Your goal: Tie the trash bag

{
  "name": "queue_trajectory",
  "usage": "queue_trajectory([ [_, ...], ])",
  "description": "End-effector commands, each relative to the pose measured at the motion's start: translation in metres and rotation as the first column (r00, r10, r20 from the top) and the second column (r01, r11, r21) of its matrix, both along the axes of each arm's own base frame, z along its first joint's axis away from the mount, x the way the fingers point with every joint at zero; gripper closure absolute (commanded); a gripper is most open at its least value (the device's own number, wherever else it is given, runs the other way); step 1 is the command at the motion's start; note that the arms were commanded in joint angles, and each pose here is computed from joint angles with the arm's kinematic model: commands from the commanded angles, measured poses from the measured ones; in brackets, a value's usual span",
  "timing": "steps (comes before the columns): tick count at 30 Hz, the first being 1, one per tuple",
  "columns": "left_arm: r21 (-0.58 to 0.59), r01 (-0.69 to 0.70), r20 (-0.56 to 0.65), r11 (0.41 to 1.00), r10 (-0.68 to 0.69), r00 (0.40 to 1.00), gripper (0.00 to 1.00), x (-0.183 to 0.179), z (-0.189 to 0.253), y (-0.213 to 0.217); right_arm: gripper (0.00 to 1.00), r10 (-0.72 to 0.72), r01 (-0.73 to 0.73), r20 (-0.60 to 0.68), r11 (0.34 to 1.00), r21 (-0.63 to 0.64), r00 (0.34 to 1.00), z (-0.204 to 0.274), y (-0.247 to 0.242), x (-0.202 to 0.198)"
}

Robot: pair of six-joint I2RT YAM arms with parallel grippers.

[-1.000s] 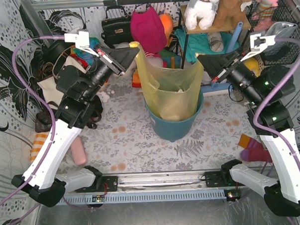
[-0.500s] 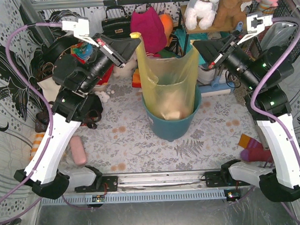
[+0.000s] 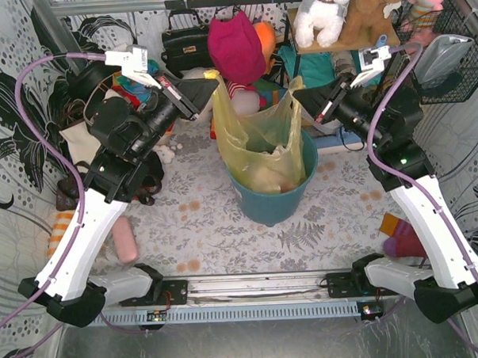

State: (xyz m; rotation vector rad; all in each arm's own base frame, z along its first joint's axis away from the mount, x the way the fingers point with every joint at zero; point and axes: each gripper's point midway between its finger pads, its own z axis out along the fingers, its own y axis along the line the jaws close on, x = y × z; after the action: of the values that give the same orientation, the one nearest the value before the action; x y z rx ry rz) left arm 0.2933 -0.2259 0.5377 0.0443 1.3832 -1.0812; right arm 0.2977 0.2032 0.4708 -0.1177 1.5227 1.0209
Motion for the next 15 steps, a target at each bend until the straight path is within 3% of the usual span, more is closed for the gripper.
queue_trajectory([
  [1, -0.035, -0.016, 0.122, 0.999, 0.02, 0.992, 1.0, -0.012, 0.046, 0.011, 1.0, 0.015, -0.027, 0.179, 0.998, 0.062, 0.984, 0.075, -0.004, -0.017],
  [7, -0.053, 0.022, 0.176, 0.998, -0.012, 0.984, 1.0, -0.024, 0.07, 0.011, 1.0, 0.027, -0.048, 0.229, 0.995, 0.087, 0.973, 0.098, -0.004, -0.025],
  [15, -0.021, -0.042, 0.074, 0.999, 0.044, 0.996, 1.0, -0.008, 0.022, 0.014, 1.0, 0.012, -0.018, 0.079, 0.997, 0.076, 0.997, 0.028, -0.001, -0.008],
])
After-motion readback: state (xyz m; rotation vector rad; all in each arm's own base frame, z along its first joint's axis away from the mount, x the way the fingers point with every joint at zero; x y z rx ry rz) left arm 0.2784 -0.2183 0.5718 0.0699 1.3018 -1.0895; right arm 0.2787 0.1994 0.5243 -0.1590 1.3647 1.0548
